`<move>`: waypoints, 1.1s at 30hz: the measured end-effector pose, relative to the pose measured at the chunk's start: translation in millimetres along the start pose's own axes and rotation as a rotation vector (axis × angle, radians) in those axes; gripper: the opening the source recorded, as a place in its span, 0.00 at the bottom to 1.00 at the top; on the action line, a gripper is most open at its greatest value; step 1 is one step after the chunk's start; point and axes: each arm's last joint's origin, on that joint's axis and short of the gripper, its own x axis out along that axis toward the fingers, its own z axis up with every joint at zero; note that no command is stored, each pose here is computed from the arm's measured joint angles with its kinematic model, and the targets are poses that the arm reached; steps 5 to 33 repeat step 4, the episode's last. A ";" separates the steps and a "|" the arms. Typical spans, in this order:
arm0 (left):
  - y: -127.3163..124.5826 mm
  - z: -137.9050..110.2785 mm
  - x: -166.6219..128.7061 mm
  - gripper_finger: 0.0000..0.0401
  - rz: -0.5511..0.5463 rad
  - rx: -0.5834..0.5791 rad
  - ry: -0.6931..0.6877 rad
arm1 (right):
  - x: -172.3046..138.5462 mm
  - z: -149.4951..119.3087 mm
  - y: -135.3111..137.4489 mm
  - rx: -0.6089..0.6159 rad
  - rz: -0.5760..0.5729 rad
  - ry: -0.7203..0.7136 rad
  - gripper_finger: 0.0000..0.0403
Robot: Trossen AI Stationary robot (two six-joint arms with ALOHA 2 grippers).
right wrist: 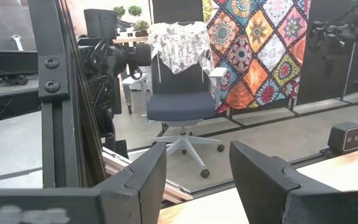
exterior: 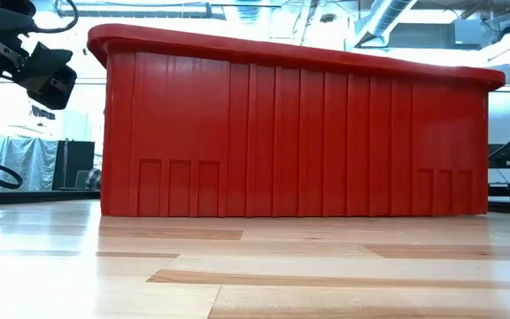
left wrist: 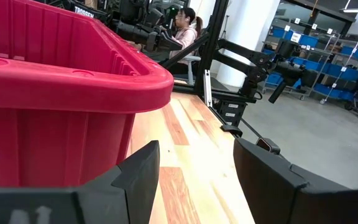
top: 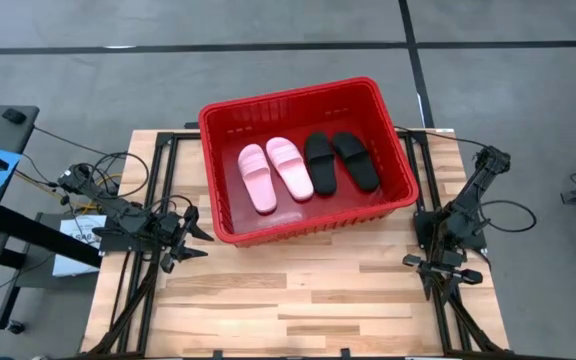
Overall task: Pick and place slides into bin
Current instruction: Return to Home Position
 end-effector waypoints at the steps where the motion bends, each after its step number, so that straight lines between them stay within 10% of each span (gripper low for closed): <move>1: 0.0 0.0 0.0 0.49 0.000 0.000 0.000 | 0.0 0.0 0.0 0.000 0.000 0.000 0.42; 33: 0.0 0.0 0.0 0.49 0.000 0.000 0.000 | 0.0 0.0 0.0 0.000 0.000 0.000 0.41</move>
